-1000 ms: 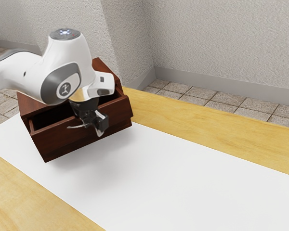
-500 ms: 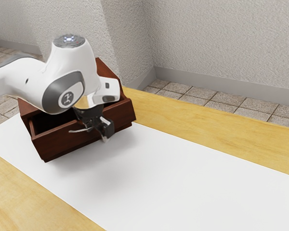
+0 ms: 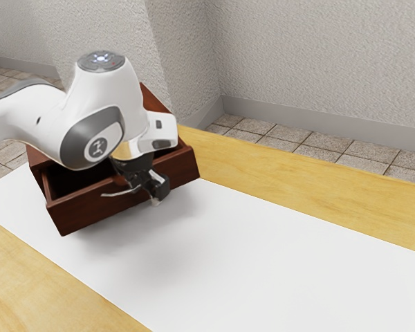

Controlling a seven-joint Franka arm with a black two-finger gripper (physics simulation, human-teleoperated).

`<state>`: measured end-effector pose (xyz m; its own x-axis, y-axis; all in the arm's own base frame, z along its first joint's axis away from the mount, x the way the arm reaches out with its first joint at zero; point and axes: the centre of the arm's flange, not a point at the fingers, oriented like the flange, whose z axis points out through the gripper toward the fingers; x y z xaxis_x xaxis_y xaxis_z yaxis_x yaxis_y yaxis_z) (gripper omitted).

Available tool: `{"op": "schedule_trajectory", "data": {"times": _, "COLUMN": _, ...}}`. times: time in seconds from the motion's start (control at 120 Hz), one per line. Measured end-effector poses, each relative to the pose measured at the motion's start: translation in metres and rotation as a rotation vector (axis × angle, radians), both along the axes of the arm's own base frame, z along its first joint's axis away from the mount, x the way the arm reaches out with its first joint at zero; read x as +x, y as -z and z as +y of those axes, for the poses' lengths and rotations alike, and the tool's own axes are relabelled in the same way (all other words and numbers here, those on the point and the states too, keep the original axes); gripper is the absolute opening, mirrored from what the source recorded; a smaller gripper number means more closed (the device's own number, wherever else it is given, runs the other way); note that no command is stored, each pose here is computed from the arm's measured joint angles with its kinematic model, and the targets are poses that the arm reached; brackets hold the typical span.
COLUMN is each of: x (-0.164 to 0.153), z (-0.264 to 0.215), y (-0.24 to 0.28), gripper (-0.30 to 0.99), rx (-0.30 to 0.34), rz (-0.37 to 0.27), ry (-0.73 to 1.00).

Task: Pull the drawer handle with one arm to open the drawer

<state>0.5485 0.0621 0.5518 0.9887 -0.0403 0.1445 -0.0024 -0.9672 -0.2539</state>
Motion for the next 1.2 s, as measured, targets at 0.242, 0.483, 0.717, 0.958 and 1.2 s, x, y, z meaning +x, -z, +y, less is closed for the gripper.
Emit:
{"op": "schedule_trajectory", "data": {"times": 0.242, "x": -0.002, "z": -0.004, "y": -0.001, "gripper": 0.35, "rx": 0.0, "rz": -0.009, "ry": -0.012}}
{"op": "schedule_trajectory", "data": {"times": 0.483, "x": -0.003, "z": -0.008, "y": 0.001, "gripper": 0.4, "rx": -0.002, "rz": -0.011, "ry": -0.017}}
{"op": "schedule_trajectory", "data": {"times": 0.717, "x": -0.009, "z": -0.015, "y": 0.001, "gripper": 0.37, "rx": -0.002, "rz": -0.028, "ry": -0.017}}
{"op": "schedule_trajectory", "data": {"times": 0.958, "x": -0.01, "z": -0.011, "y": 0.0, "gripper": 0.35, "rx": -0.009, "rz": -0.039, "ry": -0.031}}
{"op": "schedule_trajectory", "data": {"times": 1.2, "x": -0.012, "z": -0.008, "y": -0.006, "gripper": 0.31, "rx": -0.01, "rz": -0.051, "ry": -0.043}}
